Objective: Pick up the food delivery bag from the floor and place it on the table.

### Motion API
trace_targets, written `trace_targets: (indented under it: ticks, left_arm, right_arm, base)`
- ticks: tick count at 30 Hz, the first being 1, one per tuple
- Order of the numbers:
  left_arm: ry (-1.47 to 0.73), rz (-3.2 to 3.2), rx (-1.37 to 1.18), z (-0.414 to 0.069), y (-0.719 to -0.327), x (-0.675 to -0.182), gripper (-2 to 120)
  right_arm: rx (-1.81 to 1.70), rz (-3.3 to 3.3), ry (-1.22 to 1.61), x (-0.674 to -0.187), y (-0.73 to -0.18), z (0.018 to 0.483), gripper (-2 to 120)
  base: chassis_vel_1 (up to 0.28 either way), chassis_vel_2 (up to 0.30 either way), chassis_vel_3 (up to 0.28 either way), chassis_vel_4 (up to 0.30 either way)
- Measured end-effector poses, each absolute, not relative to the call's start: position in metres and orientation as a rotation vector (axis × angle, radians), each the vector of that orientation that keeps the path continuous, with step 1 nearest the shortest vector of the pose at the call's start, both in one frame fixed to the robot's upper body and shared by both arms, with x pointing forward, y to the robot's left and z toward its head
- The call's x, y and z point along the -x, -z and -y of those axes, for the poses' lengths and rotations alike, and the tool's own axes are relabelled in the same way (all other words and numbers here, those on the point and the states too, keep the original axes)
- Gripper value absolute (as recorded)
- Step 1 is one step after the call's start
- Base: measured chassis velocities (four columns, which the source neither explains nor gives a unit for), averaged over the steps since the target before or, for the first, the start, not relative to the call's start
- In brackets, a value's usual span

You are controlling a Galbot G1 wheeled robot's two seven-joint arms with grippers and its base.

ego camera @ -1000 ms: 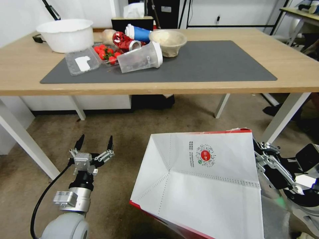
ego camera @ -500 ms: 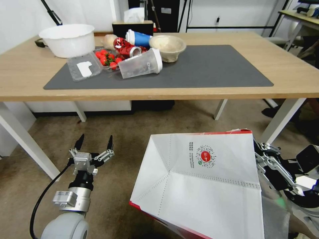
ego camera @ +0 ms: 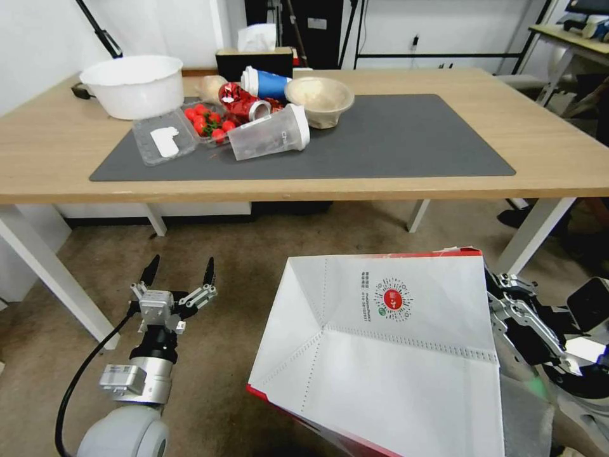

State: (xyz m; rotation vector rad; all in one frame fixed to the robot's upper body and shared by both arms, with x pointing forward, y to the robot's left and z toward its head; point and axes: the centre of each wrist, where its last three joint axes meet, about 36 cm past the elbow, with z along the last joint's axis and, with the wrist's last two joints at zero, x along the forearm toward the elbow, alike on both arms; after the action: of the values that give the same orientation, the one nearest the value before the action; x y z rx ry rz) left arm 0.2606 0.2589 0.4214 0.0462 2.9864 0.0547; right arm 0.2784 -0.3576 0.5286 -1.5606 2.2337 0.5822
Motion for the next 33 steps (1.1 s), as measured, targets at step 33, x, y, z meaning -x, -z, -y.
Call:
trace_targets:
  ticks: [33]
  left_arm:
    - [-0.053, -2.991, -0.048, -0.2587, -0.4223, -0.2614, 100]
  right_arm:
    - [1.546, -2.238, -0.576, -0.279, -0.5242, 0.359, 0]
  base:
    - [0.0, 0.0, 0.0, 0.0]
